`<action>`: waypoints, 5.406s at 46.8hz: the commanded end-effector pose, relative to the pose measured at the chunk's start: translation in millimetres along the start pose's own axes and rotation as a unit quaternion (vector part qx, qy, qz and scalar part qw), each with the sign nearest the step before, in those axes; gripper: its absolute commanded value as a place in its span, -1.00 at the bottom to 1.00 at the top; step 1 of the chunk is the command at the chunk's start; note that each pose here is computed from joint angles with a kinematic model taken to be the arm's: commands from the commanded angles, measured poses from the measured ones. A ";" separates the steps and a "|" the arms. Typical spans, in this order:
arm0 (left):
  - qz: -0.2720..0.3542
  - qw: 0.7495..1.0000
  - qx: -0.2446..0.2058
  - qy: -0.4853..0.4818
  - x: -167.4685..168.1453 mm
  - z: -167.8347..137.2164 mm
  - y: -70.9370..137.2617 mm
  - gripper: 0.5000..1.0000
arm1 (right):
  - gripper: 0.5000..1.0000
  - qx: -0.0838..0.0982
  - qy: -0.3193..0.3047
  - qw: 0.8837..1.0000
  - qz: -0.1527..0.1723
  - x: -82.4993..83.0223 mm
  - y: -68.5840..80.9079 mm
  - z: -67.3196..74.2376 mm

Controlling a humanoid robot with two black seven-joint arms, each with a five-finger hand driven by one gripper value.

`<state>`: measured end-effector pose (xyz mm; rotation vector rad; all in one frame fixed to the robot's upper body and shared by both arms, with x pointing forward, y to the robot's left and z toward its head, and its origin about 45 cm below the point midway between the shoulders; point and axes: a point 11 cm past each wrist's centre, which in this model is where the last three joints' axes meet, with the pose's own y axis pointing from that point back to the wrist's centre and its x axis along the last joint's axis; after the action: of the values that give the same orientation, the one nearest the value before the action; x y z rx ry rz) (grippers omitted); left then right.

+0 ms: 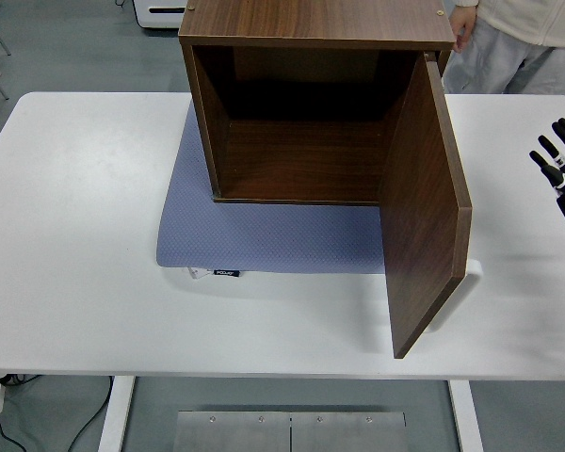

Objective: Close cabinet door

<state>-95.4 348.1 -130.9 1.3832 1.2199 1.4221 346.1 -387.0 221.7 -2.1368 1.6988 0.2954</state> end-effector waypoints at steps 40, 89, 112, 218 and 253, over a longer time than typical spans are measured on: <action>0.000 1.000 0.008 0.000 0.7 -10.4 0.5 1.00 | 1.00 0.000 0.005 1.000 -0.001 1.6 0.3 -3.6; 0.000 1.000 0.009 0.000 0.7 -10.6 0.5 1.00 | 1.00 0.000 0.015 1.000 -0.005 4.7 0.5 -12.0; 0.000 1.000 0.009 0.000 0.7 -10.6 0.5 1.00 | 1.00 0.001 0.016 1.000 -0.007 4.0 -0.9 -13.1; 0.000 1.000 0.009 0.000 0.7 -10.6 0.5 1.00 | 1.00 -0.107 0.020 0.984 -0.139 -21.6 94.1 -15.6; 0.000 1.000 0.008 0.000 0.7 -10.4 0.5 1.00 | 1.00 -0.143 0.018 0.980 -0.136 -28.7 129.6 -2.1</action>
<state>-105.9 347.5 -129.6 1.3959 1.2339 1.4149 214.0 -387.1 212.7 -2.5606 1.4303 0.4439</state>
